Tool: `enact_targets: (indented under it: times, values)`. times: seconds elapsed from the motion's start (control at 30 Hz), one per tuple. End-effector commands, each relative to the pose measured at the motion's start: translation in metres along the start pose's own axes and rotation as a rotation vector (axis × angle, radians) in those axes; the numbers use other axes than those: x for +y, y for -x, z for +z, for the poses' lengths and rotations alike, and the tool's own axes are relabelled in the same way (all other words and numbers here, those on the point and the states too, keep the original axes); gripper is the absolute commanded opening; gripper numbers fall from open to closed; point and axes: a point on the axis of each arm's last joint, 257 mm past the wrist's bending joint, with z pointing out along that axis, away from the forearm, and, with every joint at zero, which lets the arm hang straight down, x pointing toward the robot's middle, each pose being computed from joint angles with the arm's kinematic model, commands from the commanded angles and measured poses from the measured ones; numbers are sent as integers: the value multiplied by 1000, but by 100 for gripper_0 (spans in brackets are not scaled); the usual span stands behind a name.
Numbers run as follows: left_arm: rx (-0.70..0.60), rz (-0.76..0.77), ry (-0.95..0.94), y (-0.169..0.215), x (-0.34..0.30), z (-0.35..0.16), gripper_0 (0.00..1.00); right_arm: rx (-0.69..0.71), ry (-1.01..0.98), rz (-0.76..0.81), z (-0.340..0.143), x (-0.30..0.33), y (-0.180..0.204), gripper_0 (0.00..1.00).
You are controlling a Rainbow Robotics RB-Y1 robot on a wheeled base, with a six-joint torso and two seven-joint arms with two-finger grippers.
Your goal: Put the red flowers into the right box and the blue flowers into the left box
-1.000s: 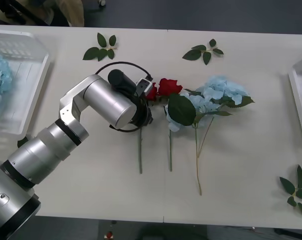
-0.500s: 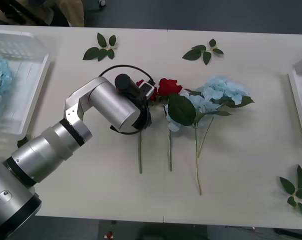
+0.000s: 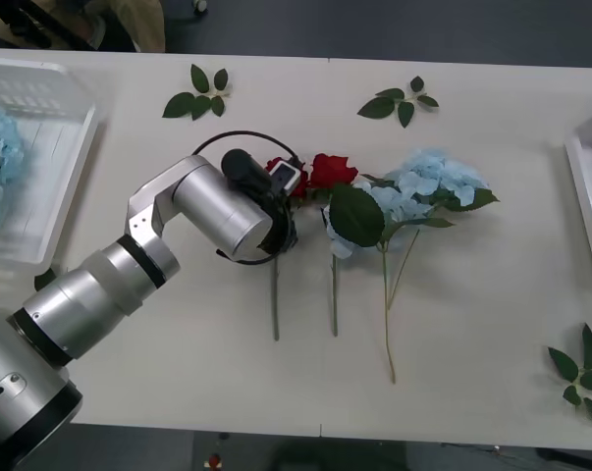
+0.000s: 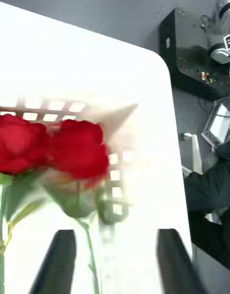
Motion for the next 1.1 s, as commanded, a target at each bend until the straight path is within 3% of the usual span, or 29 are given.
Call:
enact_targets:
  times: [0.03,0.17,0.27,0.3,0.33,0.4,0.43,0.7,1.1]
  values:
    - [-53,-27,-21,30,-15,-7,100,-33,-45,-24,-13,-35,21,93]
    - [-52,-27,-22,29,-16,-7,96,-35,-39,-28,-13,-33,22,95]
    - [-54,-24,-21,30,-16,-7,63,-34,-28,-19,-12,-30,21,96]
    - [-52,-24,-22,29,-16,-7,48,-36,-14,-5,-13,-27,22,96]
    - [-52,-24,-22,29,-16,-7,26,-23,4,18,-13,-23,19,96]
    - [-52,-24,-22,29,-16,-7,6,1,29,56,-14,-19,13,96]
    - [-54,-20,-15,30,-14,-7,3,13,50,74,-15,-15,10,96]
    - [-58,-7,7,31,-8,-7,0,53,149,92,-30,22,16,96]
    - [-75,16,79,32,30,-20,0,118,346,156,-82,128,38,96]
